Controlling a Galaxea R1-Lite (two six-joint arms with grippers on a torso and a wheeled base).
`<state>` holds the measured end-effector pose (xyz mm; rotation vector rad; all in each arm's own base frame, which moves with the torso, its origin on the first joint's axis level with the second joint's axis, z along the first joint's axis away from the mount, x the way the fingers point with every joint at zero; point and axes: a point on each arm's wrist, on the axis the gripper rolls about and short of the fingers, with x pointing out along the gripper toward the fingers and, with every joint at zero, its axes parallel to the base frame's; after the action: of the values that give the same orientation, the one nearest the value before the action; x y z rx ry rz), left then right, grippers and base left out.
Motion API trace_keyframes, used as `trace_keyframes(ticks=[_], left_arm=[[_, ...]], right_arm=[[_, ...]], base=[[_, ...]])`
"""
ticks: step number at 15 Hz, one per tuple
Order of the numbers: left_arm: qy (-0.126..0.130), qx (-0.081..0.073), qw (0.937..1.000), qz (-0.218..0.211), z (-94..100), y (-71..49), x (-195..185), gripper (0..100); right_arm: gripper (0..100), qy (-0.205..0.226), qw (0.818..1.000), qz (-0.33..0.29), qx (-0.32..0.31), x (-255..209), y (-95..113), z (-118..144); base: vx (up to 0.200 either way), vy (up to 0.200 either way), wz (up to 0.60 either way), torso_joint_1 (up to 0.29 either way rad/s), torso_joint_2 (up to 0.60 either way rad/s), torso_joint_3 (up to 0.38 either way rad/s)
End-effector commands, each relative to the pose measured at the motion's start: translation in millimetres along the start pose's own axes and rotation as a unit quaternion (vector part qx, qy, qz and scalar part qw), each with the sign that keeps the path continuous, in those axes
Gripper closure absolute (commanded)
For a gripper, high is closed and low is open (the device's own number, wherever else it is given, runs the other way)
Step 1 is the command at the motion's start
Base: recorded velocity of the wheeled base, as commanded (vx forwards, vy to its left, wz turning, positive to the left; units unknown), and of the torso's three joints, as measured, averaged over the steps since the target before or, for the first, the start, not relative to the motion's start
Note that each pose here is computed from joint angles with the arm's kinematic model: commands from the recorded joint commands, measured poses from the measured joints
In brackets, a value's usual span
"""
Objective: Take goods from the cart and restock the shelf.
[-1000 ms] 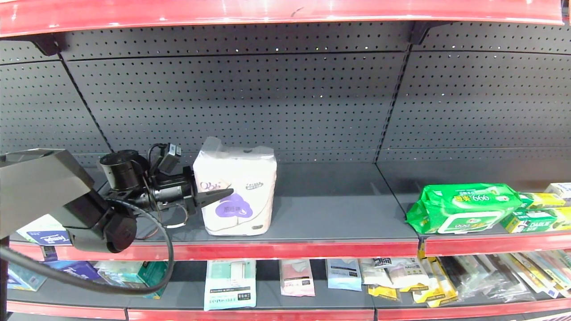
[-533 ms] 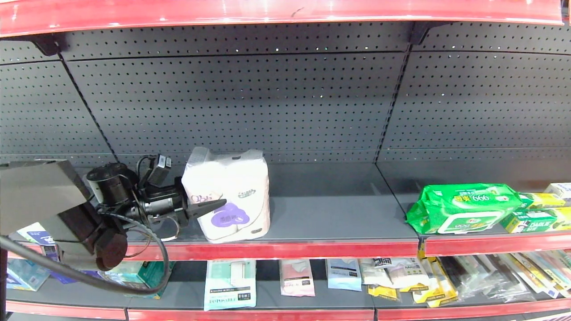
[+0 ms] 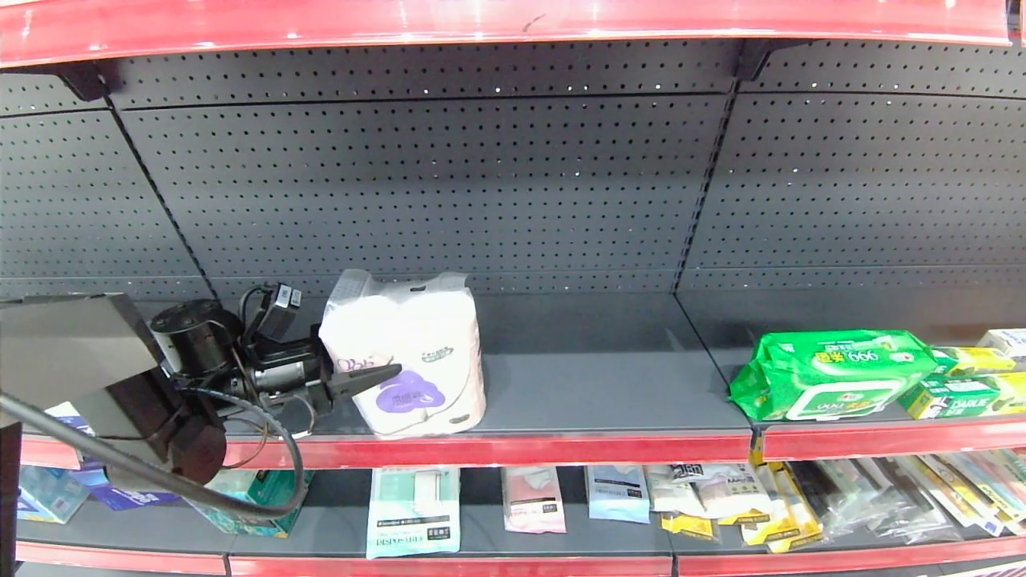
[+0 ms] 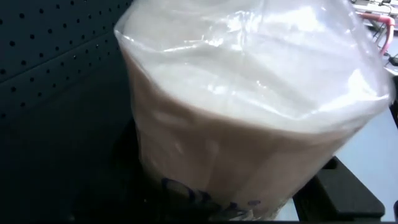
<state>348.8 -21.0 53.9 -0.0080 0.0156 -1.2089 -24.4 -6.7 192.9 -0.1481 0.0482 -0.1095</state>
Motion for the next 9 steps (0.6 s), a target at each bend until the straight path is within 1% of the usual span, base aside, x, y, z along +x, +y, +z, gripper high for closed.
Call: trace_keyframes(ticks=[1, 2, 4, 6, 7, 8, 9], left_arm=[[0.002, -0.005, 1.0000, -0.001, -3.5, 0.5, 0.8, 100], [0.002, -0.005, 1.0000, -0.001, -3.3, 0.7, 0.9, 100], [0.000, -0.001, 1.0000, -0.005, -1.3, 2.2, 2.6, 100], [-0.001, 0.000, 1.0000, -0.008, -0.8, 1.6, 5.3, 100], [-0.001, 0.002, 0.9998, -0.018, -0.3, 1.3, 6.4, 100], [-0.003, 0.008, 0.9996, -0.028, 1.4, 3.1, 7.3, 100], [-0.006, 0.016, 0.9994, -0.030, 3.1, 6.5, 8.7, 100]], right_arm=[[100, 0.000, 1.000, 0.000, 0.000, 0.0, -0.1, 0.6], [100, 0.000, 1.000, -0.001, 0.000, 0.0, -0.1, 0.6], [100, -0.001, 1.000, -0.001, 0.000, -0.2, -0.2, 0.9], [100, 0.000, 1.000, -0.001, 0.000, 0.1, -0.2, 1.0], [100, 0.000, 1.000, -0.001, 0.000, 0.0, -0.1, 0.6], [100, -0.001, 1.000, -0.001, 0.000, -0.2, -0.2, 1.0], [100, -0.001, 1.000, -0.001, 0.000, -0.2, -0.2, 0.9]], base=[[0.000, 0.000, 0.00, 0.000, 0.00, 0.000], [0.000, 0.000, 0.00, 0.000, 0.00, 0.000], [0.000, 0.000, 0.00, 0.000, 0.00, 0.000], [0.000, 0.000, 0.00, 0.000, 0.00, 0.000], [0.000, 0.000, 0.00, 0.000, 0.00, 0.000], [0.000, 0.000, 0.00, 0.000, 0.00, 0.000], [0.000, 0.000, 0.00, 0.000, 0.00, 0.000]])
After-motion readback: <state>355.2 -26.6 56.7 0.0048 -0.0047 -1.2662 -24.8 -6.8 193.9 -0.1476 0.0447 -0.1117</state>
